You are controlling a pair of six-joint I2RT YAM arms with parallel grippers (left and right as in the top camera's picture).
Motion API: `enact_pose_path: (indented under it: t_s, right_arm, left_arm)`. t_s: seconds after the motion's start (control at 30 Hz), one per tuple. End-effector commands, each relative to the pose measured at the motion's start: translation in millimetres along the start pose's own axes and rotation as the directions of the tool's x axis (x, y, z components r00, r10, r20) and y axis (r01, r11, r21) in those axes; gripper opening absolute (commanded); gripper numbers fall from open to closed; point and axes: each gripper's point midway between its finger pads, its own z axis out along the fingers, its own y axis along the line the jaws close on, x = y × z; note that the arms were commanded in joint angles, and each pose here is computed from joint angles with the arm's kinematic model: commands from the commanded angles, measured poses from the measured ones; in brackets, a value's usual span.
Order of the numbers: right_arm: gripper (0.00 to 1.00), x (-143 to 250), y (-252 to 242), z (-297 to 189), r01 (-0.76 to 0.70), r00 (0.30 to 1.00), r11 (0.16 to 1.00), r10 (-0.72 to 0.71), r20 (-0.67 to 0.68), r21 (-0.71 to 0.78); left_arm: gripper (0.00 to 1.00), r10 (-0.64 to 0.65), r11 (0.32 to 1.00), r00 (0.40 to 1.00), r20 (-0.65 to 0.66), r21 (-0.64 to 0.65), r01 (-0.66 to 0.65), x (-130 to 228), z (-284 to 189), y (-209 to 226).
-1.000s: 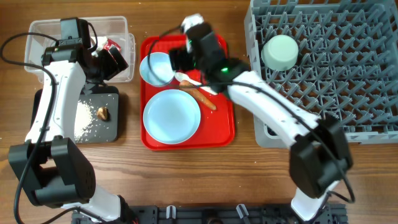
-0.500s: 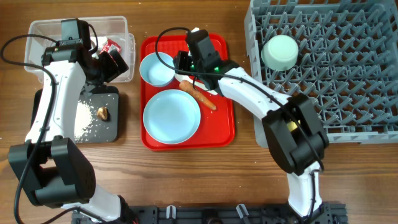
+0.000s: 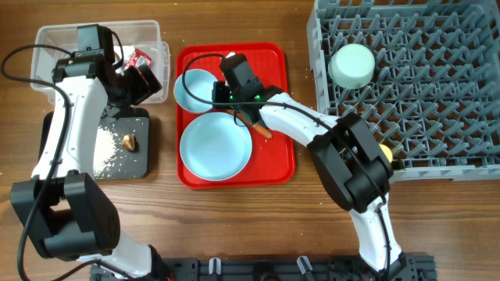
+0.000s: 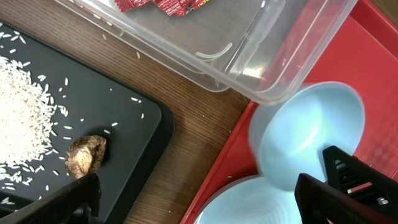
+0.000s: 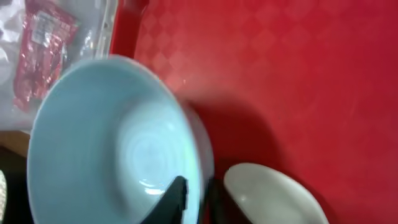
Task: Sort waste into correct bins and load items into the dishwasher rack
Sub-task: 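Reach the right gripper to the small light-blue bowl and grasp it, then lift the light-blue bowl and carry it into the dish rack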
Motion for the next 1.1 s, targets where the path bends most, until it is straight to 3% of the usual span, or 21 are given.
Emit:
enact_pose_path:
  t_s: [0.0,0.17,0.3,0.43,0.5,0.6,0.67,0.83,0.9,1.0,1.07]
  right_arm:
    - [0.07,-1,-10,7,0.003,1.000,1.000,-0.003,0.008,0.020]
    - [0.04,-26,-7,-14,-0.016,0.998,1.000,0.016,0.053,0.001]
    - [0.04,-66,3,-63,-0.017,0.991,1.000,0.019,0.134,-0.017]
    - [0.04,-126,-16,-170,0.004,0.956,0.996,-0.031,0.290,0.094]
    - [0.04,-143,-45,-238,-0.021,0.925,0.963,-0.083,0.371,0.269]
    - [0.04,-147,-89,-337,-0.094,0.879,0.828,-0.192,0.436,0.553]
    - [0.04,-132,-120,-407,-0.183,0.861,0.664,-0.248,0.443,0.726]
    - [0.04,-71,-169,-502,-0.228,0.915,0.309,-0.257,0.312,0.923]
    - [0.04,-52,-187,-520,-0.192,0.945,0.145,-0.240,0.223,0.971]
    - [0.04,-42,-205,-506,-0.030,0.978,0.060,-0.203,0.042,0.998]
    - [0.04,-43,-217,-481,0.185,0.966,0.003,-0.182,-0.181,0.983]
  left_arm:
    - [1.00,0.011,1.000,0.999,0.038,0.004,-0.011,-7,-11,-3]
    - [1.00,0.011,1.000,0.999,0.039,0.005,-0.011,-7,-11,-3]
    - [1.00,0.011,1.000,0.999,0.039,0.004,-0.012,-7,-11,-3]
    - [1.00,0.011,1.000,0.999,0.039,0.004,-0.011,-7,-11,-3]
    - [1.00,0.011,1.000,0.999,0.040,0.001,-0.011,-8,-11,-3]
    - [1.00,0.011,1.000,0.999,0.042,0.002,-0.011,-8,-11,-3]
    - [1.00,0.011,1.000,0.999,0.044,0.003,-0.011,-8,-11,-3]
    - [1.00,0.008,1.000,0.999,0.044,0.004,-0.008,-8,-11,-3]
    - [1.00,0.009,1.000,0.999,0.047,0.006,-0.009,-9,-11,-4]
    - [1.00,0.009,1.000,0.999,0.053,0.009,-0.009,-11,-11,-5]
    - [1.00,0.009,1.000,0.999,0.054,0.009,-0.009,-11,-11,-5]
